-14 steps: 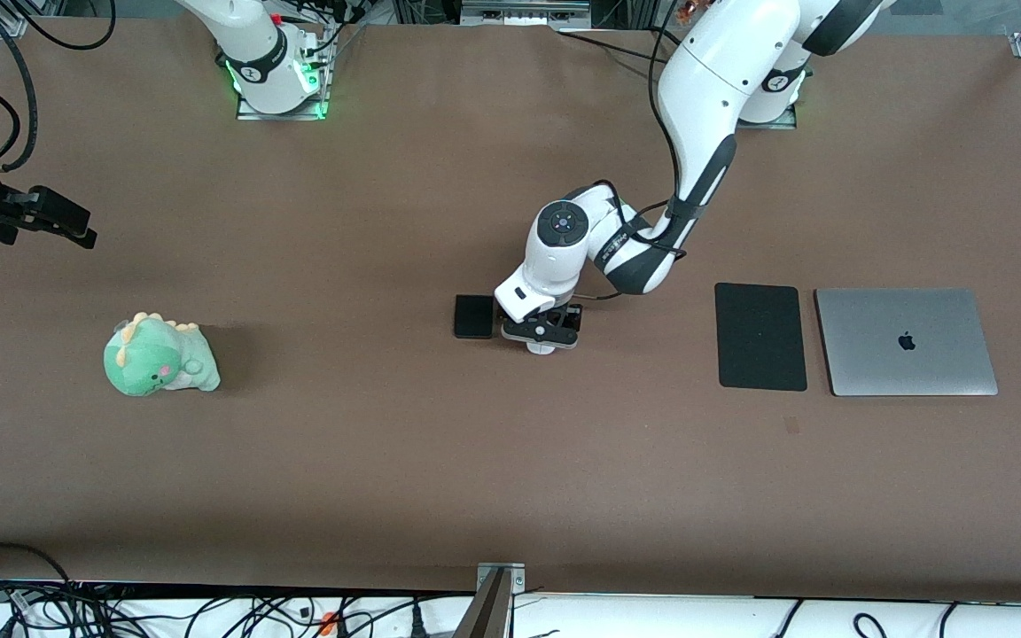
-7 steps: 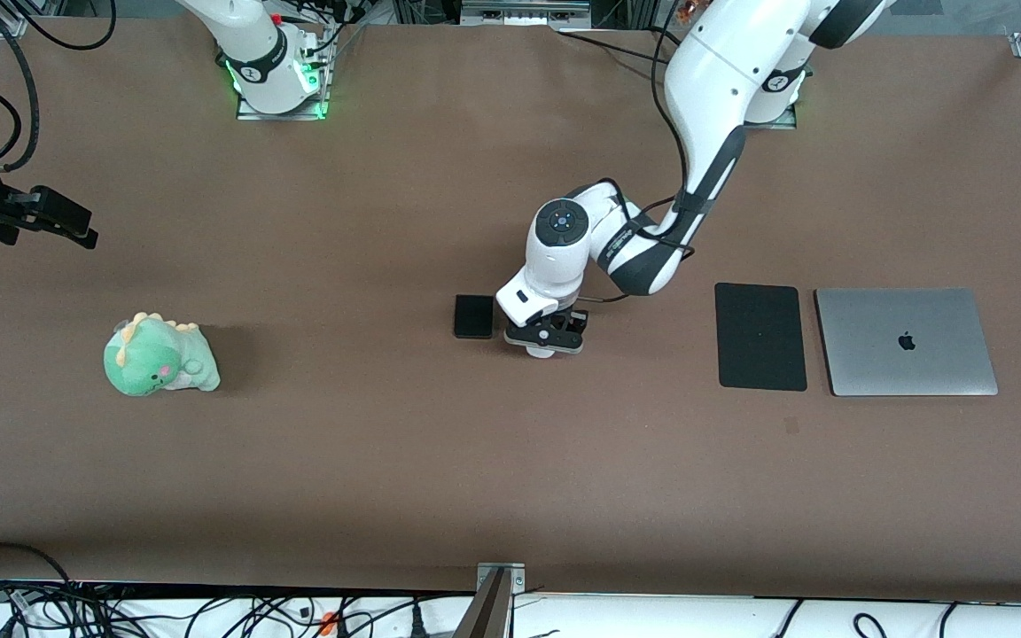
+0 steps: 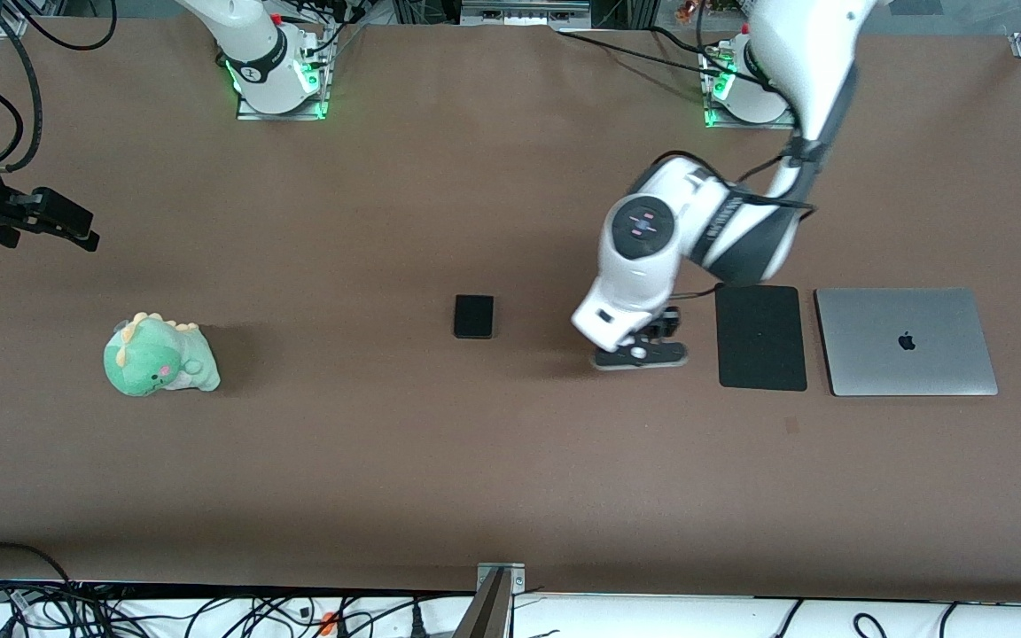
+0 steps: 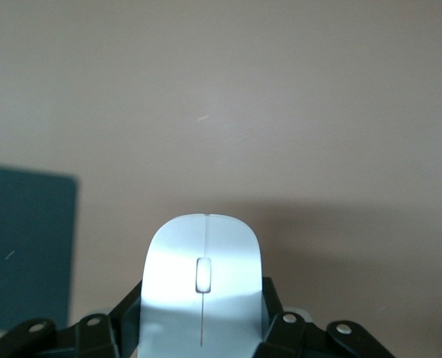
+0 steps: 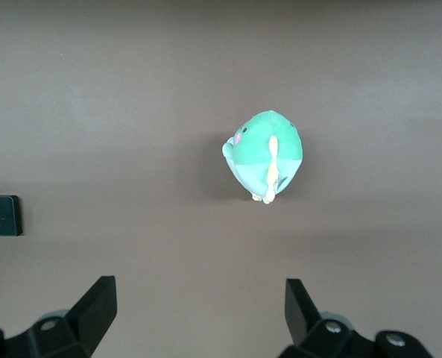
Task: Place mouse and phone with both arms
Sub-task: 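Carry the mouse onto the black pad while the right gripper reaches the phone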
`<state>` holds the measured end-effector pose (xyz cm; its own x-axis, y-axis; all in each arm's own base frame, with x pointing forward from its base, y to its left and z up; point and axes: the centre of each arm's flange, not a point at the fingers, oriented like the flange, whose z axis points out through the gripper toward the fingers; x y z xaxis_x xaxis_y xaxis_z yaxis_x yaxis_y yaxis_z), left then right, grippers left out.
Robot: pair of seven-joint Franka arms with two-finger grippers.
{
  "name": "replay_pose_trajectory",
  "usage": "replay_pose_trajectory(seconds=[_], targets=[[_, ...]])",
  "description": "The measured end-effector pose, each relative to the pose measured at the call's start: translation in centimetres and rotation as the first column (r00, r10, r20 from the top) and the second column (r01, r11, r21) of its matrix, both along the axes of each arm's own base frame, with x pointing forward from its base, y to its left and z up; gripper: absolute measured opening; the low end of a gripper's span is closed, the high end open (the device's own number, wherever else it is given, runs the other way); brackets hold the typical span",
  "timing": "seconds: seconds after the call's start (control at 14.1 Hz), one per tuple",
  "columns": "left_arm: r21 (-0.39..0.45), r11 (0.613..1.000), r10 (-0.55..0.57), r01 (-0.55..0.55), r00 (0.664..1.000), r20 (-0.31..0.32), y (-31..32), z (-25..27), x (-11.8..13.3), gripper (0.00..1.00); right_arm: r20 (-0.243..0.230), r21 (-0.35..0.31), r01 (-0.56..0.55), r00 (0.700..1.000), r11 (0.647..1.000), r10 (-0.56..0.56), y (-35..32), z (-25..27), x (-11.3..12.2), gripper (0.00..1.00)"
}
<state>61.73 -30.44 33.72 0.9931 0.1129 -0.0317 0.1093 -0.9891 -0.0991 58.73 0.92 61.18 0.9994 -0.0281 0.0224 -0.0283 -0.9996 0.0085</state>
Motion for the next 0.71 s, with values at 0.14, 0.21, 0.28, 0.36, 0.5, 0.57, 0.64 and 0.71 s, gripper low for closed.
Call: replay_pose_trajectory(seconds=[0.14, 0.21, 0.28, 0.36, 0.5, 0.57, 0.64, 0.71], targets=[[-0.01, 1.0, -0.017, 0.016, 0.997, -0.079, 5.5, 0.5, 1.4, 0.61, 0.012, 0.0, -0.023, 1.0, 1.0, 0.023, 1.3, 0.1, 0.1, 1.0], [-0.016, 0.999, -0.033, 0.031, 0.993, -0.111, 8.2, 0.4, 2.0, 0.61, 0.015, 0.0, -0.037, 0.999, 0.999, 0.037, 2.3, 0.1, 0.1, 1.0], [-0.023, 0.999, -0.048, 0.045, 0.99, -0.135, 10.9, 0.2, 2.6, 0.61, 0.016, 0.001, -0.045, 0.999, 0.999, 0.045, 3.1, 0.1, 0.0, 1.0], [-0.028, 0.998, -0.054, 0.05, 0.987, -0.152, 13.3, -0.2, 3.0, 0.61, 0.016, 0.001, -0.049, 0.999, 0.999, 0.049, 3.6, 0.1, 0.0, 1.0], [-0.041, 0.997, -0.069, 0.062, 0.98, -0.186, 17.8, -1.6, 3.3, 0.61, 0.01, 0.0, -0.052, 0.999, 0.999, 0.052, 3.9, -0.3, 0.2, 1.0], [-0.05, 0.996, -0.084, 0.075, 0.977, -0.197, 19.6, -2.2, 3.3, 0.61, 0.002, -0.001, -0.058, 0.998, 0.998, 0.058, 4.2, -0.8, 0.4, 1.0], [-0.061, 0.994, -0.1, 0.089, 0.973, -0.206, 21.3, -3.0, 3.2, 0.61, -0.012, -0.004, -0.071, 0.997, 0.997, 0.071, 5.0, -1.6, 0.6, 1.0], [-0.073, 0.992, -0.117, 0.104, 0.972, -0.205, 22.9, -3.9, 3.1, 0.61, -0.029, -0.007, -0.089, 0.996, 0.996, 0.089, 6.1, -2.7, 1.0, 1.0]])
